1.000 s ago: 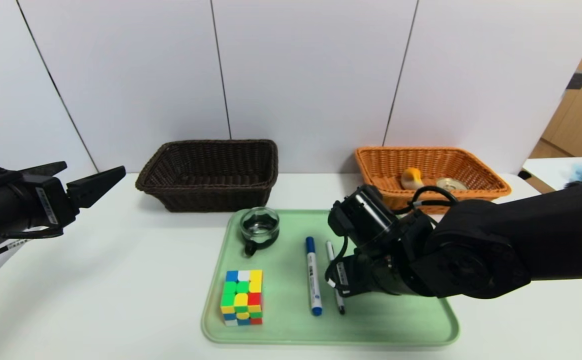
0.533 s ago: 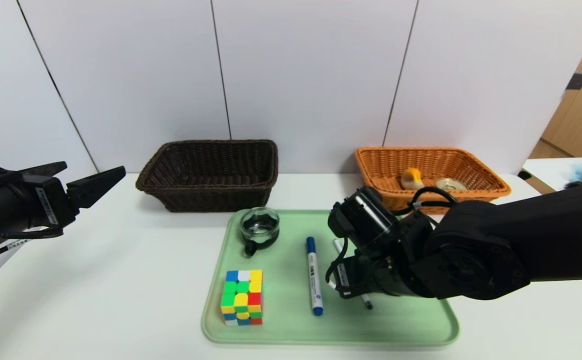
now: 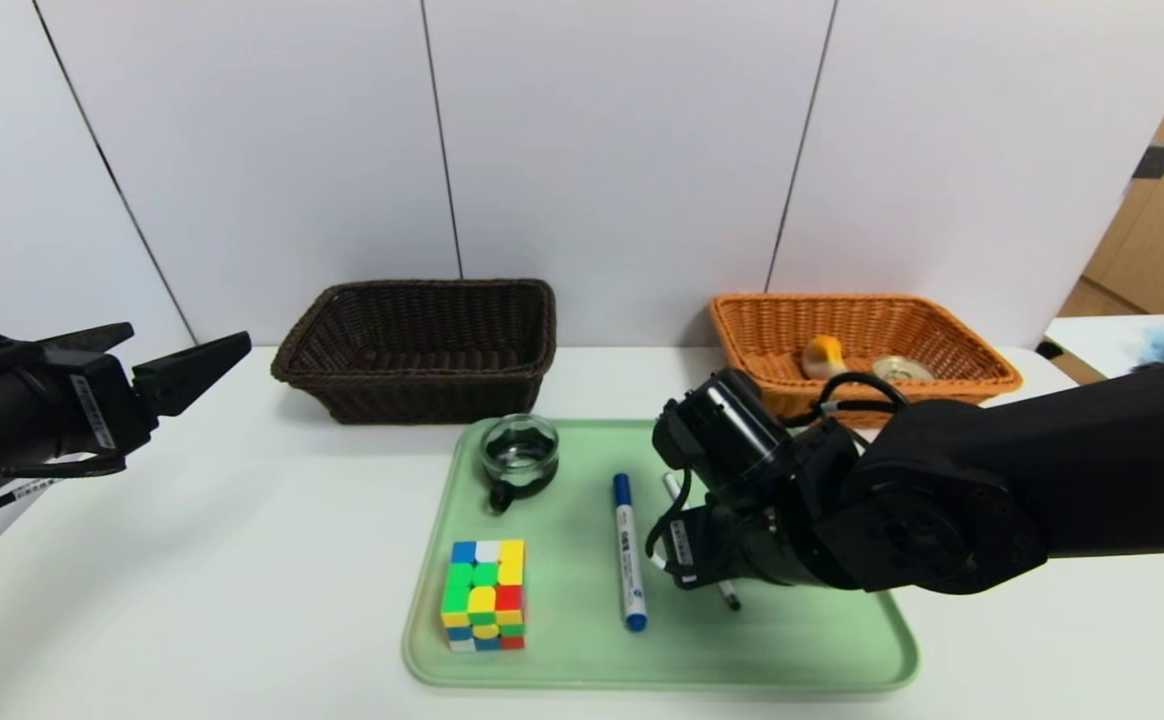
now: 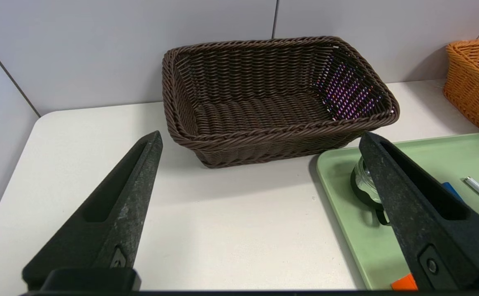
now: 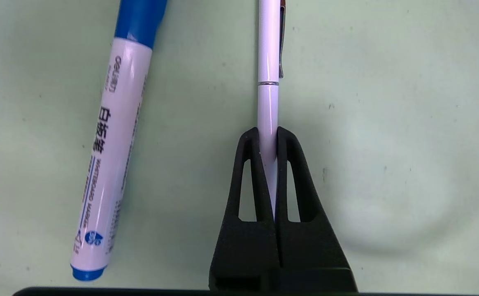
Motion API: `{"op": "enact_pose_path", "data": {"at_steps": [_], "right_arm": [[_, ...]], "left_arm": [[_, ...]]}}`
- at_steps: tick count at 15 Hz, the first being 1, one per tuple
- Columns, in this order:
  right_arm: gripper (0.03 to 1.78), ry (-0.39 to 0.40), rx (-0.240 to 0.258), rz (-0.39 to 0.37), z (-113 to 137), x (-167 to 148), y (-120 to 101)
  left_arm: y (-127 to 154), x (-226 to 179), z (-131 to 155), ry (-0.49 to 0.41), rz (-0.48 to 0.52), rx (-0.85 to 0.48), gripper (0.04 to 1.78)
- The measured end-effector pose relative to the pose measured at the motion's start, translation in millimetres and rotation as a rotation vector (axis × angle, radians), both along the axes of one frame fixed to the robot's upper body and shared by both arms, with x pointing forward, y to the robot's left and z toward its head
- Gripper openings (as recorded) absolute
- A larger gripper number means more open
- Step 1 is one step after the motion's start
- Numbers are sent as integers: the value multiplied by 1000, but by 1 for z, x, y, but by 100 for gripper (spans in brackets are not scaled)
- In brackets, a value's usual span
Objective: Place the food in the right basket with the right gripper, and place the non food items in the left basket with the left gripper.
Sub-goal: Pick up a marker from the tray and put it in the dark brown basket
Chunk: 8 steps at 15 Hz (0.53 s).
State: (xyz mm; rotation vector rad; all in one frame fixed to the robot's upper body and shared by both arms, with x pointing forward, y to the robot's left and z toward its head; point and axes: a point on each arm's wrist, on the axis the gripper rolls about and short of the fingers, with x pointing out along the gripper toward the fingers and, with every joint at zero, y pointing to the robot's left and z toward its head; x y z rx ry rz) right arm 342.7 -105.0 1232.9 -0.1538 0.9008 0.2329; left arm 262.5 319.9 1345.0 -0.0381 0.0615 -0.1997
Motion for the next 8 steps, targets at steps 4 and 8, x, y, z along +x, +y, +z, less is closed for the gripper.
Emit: {"op": "enact_pose_path", "data": {"at_steps": [4, 8], "right_arm": [[5, -195, 77, 69, 37, 6, 4], [5, -442, 177, 159, 73, 9, 12]], "left_arm": [[0, 0, -1, 4, -1, -1, 169], [0, 0, -1, 4, -2, 3, 169]]}}
